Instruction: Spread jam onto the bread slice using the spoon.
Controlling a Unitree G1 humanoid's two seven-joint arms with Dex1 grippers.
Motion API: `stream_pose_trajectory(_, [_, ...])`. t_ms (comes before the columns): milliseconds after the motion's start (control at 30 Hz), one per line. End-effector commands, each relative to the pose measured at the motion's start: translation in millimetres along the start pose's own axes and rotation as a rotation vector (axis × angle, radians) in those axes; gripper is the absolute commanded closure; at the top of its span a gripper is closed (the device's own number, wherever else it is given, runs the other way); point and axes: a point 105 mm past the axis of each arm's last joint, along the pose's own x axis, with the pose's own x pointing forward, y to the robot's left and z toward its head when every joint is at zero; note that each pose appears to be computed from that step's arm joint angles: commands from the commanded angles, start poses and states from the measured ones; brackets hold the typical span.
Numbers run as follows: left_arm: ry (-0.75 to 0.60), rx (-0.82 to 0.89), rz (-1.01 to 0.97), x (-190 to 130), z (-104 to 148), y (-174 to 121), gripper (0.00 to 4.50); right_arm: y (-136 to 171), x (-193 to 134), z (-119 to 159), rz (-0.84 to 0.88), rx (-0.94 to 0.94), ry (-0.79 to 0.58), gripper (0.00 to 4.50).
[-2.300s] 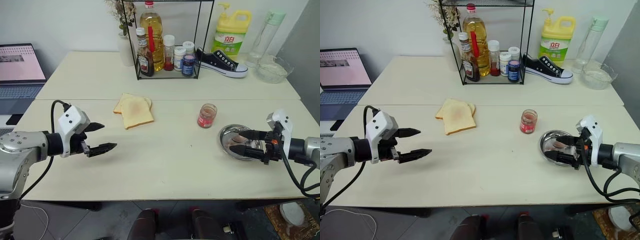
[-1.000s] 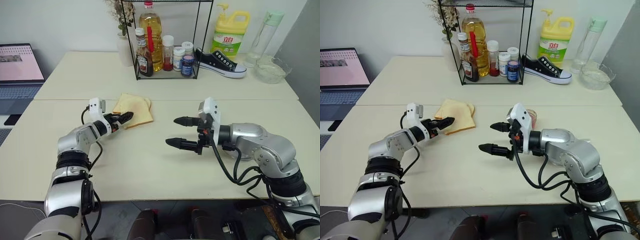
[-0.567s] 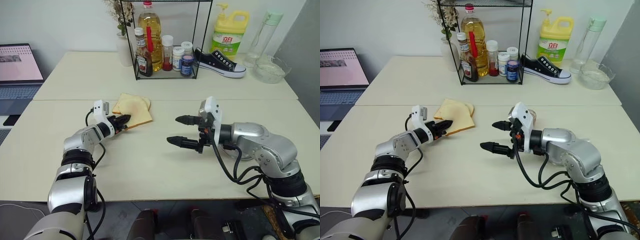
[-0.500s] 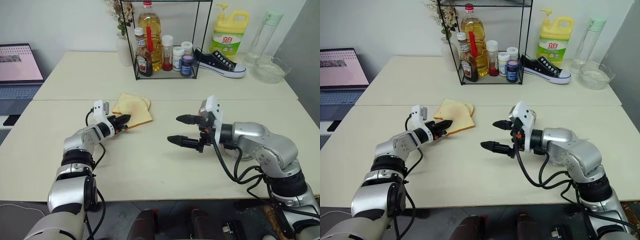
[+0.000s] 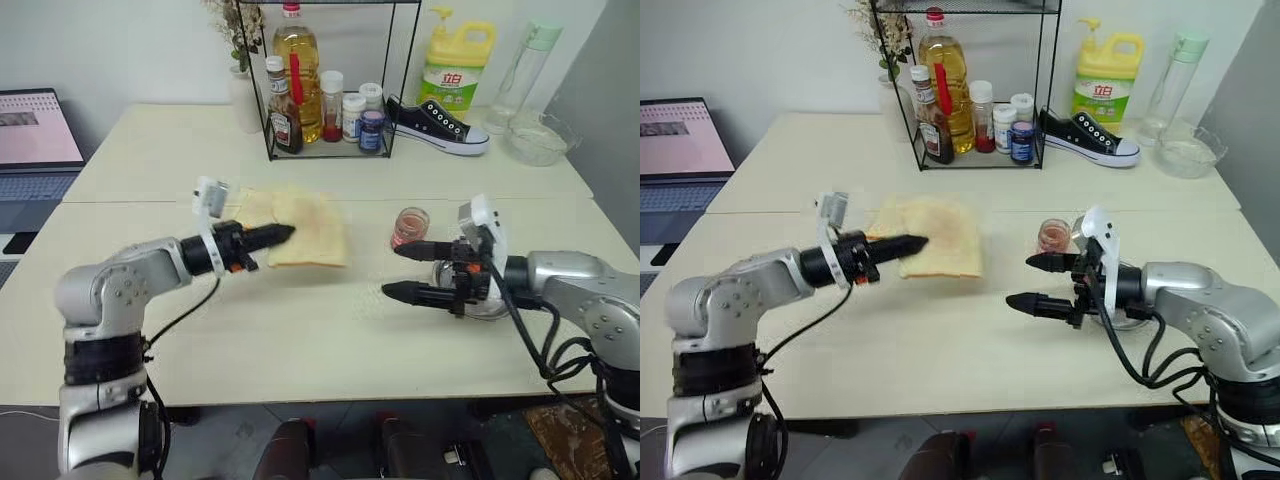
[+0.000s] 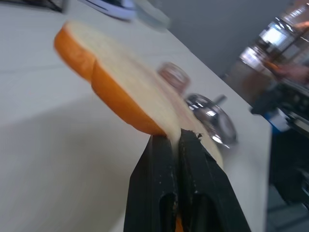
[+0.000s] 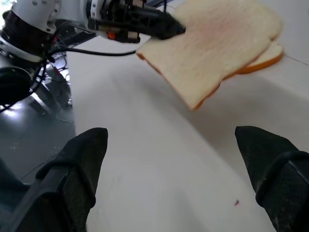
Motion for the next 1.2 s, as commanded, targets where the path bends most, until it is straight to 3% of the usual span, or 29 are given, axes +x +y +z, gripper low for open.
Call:
stream_pose_trajectory(33, [0.049,-0.035,0.044,6,-28,-3,4.47,13,0,3,0.040,-0.011,-0.013,0.00])
stream_pose_trajectory(200, [0.101,-0.020,0.219,7,-59,28,4.47,16,9,-1,0.046,-0.008,-0.006,0.00])
stream_pose_trajectory(533, [0.127,0.008,0.199,7,-65,31,4.47,14,10,-5,0.046,-0.002,0.009,0.00])
stream_pose_trajectory(633, [0.134,0.014,0.204,8,-67,33,3.79,14,11,-5,0.045,0.000,0.009,0.00])
stream_pose_trajectory(1000, [0.166,0.042,0.271,-17,-62,38,0.23,11,6,-8,0.022,0.016,0.008,0.00])
stream_pose_trajectory(1033, [0.169,0.049,0.280,-20,-61,39,0.04,11,5,-8,0.016,0.018,0.008,0.00])
stream_pose_trajectory(1200, [0.217,0.137,0.320,-46,-48,36,0.04,1,-21,-17,-0.107,0.076,0.005,0.00])
